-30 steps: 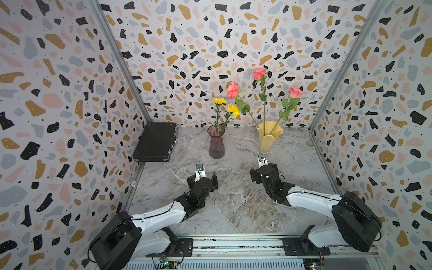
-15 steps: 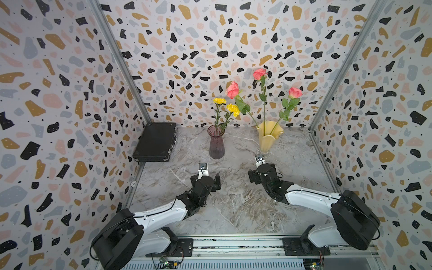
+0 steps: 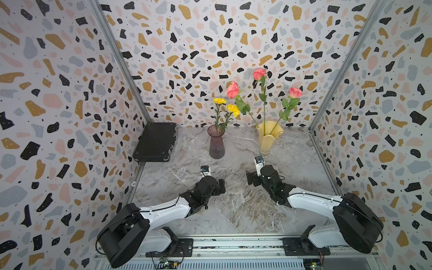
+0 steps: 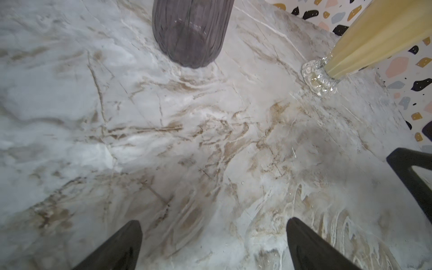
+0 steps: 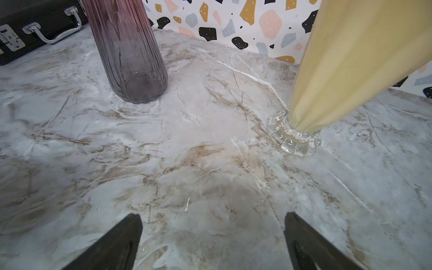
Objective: Arrange the flowers in different vases according to their colors
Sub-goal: Reset both arms
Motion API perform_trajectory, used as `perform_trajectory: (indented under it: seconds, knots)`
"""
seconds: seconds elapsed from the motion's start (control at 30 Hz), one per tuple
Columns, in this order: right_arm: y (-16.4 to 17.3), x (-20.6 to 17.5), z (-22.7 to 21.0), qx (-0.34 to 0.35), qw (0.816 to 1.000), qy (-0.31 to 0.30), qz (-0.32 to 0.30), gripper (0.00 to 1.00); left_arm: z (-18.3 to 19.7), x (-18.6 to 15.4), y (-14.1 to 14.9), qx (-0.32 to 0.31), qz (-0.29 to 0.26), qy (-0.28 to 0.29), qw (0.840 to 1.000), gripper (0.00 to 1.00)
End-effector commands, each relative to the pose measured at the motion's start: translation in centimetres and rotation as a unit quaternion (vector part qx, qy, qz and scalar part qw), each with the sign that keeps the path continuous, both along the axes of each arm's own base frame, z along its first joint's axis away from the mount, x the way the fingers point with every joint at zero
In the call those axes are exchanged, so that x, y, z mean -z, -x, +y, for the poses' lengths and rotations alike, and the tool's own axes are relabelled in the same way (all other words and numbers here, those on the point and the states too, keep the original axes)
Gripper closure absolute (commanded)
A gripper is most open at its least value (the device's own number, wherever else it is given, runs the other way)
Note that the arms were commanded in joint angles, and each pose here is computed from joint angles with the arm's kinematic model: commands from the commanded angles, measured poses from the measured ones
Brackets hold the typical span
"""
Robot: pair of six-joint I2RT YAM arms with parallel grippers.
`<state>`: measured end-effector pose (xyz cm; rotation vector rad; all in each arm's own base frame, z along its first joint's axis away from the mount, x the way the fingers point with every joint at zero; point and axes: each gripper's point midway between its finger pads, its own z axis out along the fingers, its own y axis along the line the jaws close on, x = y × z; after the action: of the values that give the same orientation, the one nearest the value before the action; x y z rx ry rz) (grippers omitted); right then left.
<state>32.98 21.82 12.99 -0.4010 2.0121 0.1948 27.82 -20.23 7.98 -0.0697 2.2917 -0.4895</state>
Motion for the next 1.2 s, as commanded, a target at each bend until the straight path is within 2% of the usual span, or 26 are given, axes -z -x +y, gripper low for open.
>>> perform_trajectory:
  seconds: [0.0, 0.07, 0.17, 0.23, 0.37, 0.43, 0.53, 0.63, 0.77, 0.9, 1.07, 1.13, 1.17]
  knots:
    - [-0.2, -4.1, -0.8, 0.023, 0.999, -0.021, -0.043, 0.00, -1.6, -1.9, 0.4, 0.042, 0.030, 0.000, 0.999, 0.01]
    - [-0.1, -5.1, -2.7, 0.053, 0.996, 0.012, -0.067, 0.00, -1.4, -3.2, 0.8, 0.061, 0.038, -0.033, 0.997, 0.01]
    - [-0.4, -6.4, -4.7, 0.066, 0.985, 0.106, -0.118, 0.00, 0.2, -4.6, 1.5, 0.070, 0.040, -0.082, 0.993, 0.01]
    - [-0.8, -6.8, -5.6, 0.072, 0.972, 0.171, -0.144, 0.00, 1.3, -5.4, 1.6, 0.059, 0.019, -0.093, 0.994, 0.01]
    - [-1.6, -5.9, -7.1, 0.093, 0.954, 0.250, -0.136, 0.00, 4.0, -6.9, 0.9, -0.004, -0.053, -0.094, 0.994, 0.01]
    - [-2.0, -5.2, -9.0, 0.130, 0.941, 0.282, -0.132, 0.00, 5.5, -7.3, 0.6, -0.046, -0.087, -0.084, 0.992, 0.01]
    - [-2.1, -3.9, -11.0, 0.151, 0.930, 0.310, -0.128, 0.00, 5.5, -6.2, 1.3, -0.037, -0.103, -0.057, 0.992, 0.01]
    - [-1.9, -2.6, -13.9, 0.181, 0.928, 0.305, -0.115, 0.00, 4.8, -4.7, 2.4, -0.007, -0.093, -0.033, 0.995, 0.01]
    - [-1.4, -1.2, -17.3, 0.202, 0.934, 0.279, -0.095, 0.00, 3.6, -4.6, 3.1, 0.000, -0.079, 0.036, 0.996, 0.01]
    - [-1.6, -0.2, -19.4, 0.220, 0.938, 0.255, -0.083, 0.00, 3.5, -3.3, 3.6, -0.002, -0.056, 0.046, 0.997, 0.01]
    - [-3.6, 0.6, -20.4, 0.240, 0.950, 0.177, -0.091, 0.00, 3.1, -4.0, 3.5, 0.005, -0.059, 0.052, 0.997, 0.01]
    - [-4.5, 1.0, -20.9, 0.249, 0.950, 0.155, -0.104, 0.00, 3.3, -3.9, 3.4, 0.000, -0.057, 0.043, 0.997, 0.01]
    - [-4.7, 1.8, -21.6, 0.264, 0.948, 0.152, -0.088, 0.00, 3.4, -3.7, 3.4, -0.002, -0.055, 0.039, 0.998, 0.01]
